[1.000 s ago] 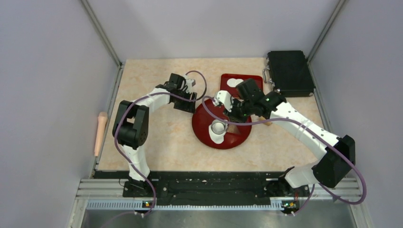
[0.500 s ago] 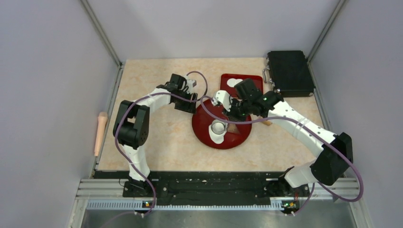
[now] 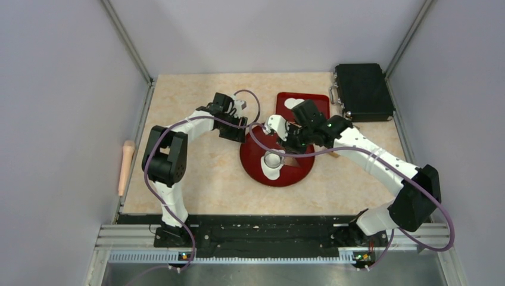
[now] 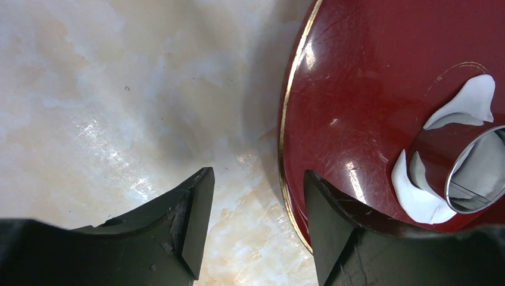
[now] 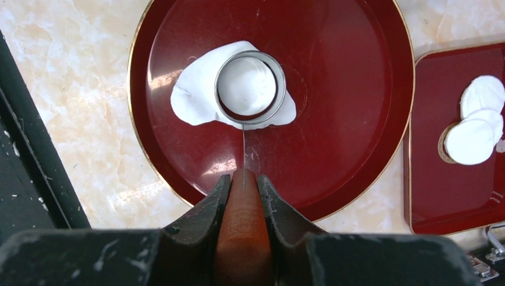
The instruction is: Roll out the dumpling wrappers from the dough
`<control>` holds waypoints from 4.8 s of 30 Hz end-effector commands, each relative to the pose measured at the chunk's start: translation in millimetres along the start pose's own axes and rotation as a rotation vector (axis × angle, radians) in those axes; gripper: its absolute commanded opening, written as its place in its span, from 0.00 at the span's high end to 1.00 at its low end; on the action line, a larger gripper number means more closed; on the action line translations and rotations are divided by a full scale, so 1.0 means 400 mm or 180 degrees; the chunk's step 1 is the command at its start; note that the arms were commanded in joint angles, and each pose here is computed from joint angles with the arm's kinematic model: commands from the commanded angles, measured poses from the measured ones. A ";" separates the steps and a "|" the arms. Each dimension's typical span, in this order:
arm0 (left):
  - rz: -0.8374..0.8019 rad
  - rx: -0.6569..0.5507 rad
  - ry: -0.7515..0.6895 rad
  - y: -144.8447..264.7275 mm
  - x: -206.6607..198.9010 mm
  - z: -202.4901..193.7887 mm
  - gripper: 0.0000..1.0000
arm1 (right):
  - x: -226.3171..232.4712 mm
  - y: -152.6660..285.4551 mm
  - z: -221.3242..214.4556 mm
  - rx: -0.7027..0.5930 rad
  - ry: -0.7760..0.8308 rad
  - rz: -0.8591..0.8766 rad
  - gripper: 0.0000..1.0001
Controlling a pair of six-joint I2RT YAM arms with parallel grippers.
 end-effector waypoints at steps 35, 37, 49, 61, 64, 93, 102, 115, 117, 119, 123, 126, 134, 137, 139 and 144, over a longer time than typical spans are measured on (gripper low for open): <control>0.0008 0.0093 -0.0224 -0.021 -0.026 0.007 1.00 | 0.040 -0.079 0.028 0.0290 0.0611 -0.0241 1.00; -0.0003 0.0089 -0.0224 -0.020 -0.027 0.007 1.00 | 0.038 -0.087 0.038 0.0225 0.0578 -0.0192 1.00; -0.0056 0.0095 -0.0244 -0.017 -0.033 0.005 1.00 | -0.040 -0.110 0.092 -0.0199 0.0349 -0.0406 1.00; -0.0102 0.0110 -0.0267 -0.018 -0.042 0.004 1.00 | -0.093 -0.134 0.155 -0.0583 0.0257 -0.0417 1.00; -0.0111 0.0120 -0.0271 -0.021 -0.042 0.002 1.00 | -0.110 -0.145 0.168 -0.0575 0.0277 -0.0448 1.00; 0.0033 0.0143 0.0393 -0.049 -0.040 -0.014 1.00 | -0.179 0.105 0.123 -0.0537 -0.0042 -0.1235 1.00; -0.0051 0.0022 0.0894 -0.041 -0.065 -0.020 1.00 | -0.147 0.100 0.013 -0.0909 -0.0838 -0.0838 1.00; -0.0264 -0.0604 0.0629 0.100 -0.085 0.075 0.40 | -0.158 0.085 -0.015 -0.0906 -0.1030 -0.0752 1.00; -0.0299 -0.0797 0.0333 0.124 -0.087 0.117 0.24 | -0.154 0.076 -0.023 -0.0900 -0.1051 -0.0691 1.00; -0.0418 -0.0943 -0.0050 0.130 -0.097 0.164 0.17 | -0.153 0.068 -0.030 -0.0919 -0.1109 -0.0607 1.00; -0.0603 -0.0830 -0.0649 0.080 -0.103 0.240 0.08 | -0.160 0.072 -0.043 -0.0976 -0.1207 -0.0533 1.00; -0.0769 -0.0698 -0.1047 0.054 -0.121 0.305 0.07 | -0.156 0.083 -0.049 -0.1020 -0.1205 -0.0550 1.00; -0.0552 -0.0269 -0.1778 -0.087 -0.126 0.296 0.07 | -0.152 0.145 -0.066 -0.1188 -0.1190 -0.0707 1.00; -0.0580 -0.0081 -0.1813 -0.129 -0.120 0.271 0.07 | -0.146 0.169 -0.065 -0.1275 -0.1170 -0.0731 1.00; -0.0590 0.0021 -0.1812 -0.149 -0.119 0.254 0.08 | -0.142 0.176 -0.065 -0.1301 -0.1162 -0.0739 1.00; -0.0464 0.0172 -0.1778 -0.191 -0.106 0.222 0.17 | -0.137 0.177 -0.063 -0.1323 -0.1173 -0.0691 1.00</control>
Point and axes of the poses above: each gripper's point midway between its finger pads, its own y axis back along the fingers, its own x axis along the line the jaws close on, z = x × y, the point moved 4 cm from there along y, back along the fingers, and after that the axes turned 3 degrees about y, right-handed, at the moved point
